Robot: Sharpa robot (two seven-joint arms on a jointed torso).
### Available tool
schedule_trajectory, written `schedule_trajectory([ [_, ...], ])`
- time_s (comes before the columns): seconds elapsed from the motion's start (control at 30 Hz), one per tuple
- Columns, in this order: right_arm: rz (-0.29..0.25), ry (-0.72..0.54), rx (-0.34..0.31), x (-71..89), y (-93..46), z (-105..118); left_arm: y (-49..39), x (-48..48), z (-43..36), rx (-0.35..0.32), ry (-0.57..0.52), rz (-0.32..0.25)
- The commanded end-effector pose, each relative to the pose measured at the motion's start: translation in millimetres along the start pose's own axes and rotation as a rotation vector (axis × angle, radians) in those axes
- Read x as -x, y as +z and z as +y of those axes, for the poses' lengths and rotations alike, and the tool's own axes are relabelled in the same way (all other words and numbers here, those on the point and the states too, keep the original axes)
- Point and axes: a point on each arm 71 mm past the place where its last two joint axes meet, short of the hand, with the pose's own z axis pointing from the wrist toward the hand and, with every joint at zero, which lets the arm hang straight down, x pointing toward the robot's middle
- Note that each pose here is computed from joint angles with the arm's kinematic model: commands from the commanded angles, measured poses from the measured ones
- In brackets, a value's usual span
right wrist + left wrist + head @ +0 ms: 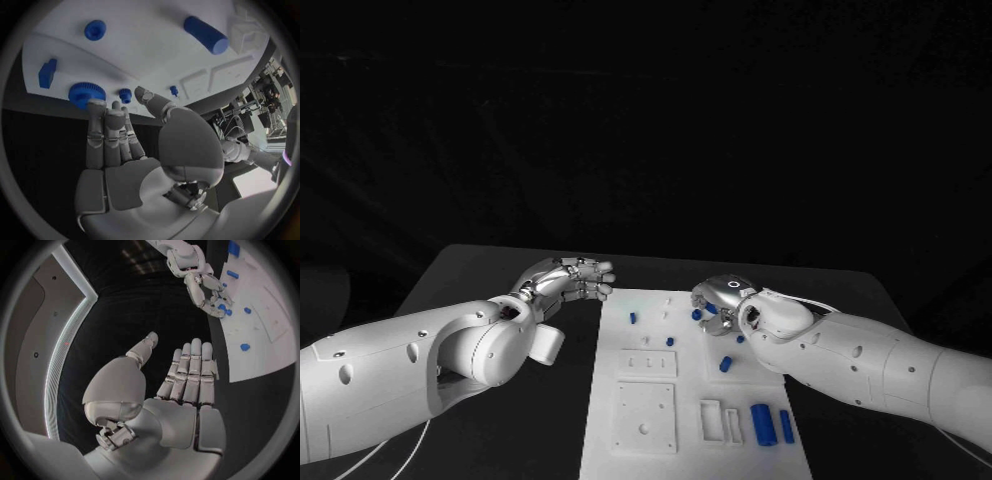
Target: Assemble the parts on the task board
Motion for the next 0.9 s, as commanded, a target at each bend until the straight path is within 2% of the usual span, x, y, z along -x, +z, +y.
schedule_trajectory([
  [0.03,0.001,-0.011,0.008,-0.1,0.8,3.5,0.4,-3.2,-1.7,-0.009,-0.007,0.021],
  [0.3,0.012,-0.015,-0.006,-1.2,1.6,-0.8,-0.3,-4.1,-2.4,-0.013,-0.008,0.023],
  [0.9,0.03,-0.017,0.008,-2.2,2.1,4.4,0.5,-3.7,-2.6,-0.01,-0.007,0.022],
])
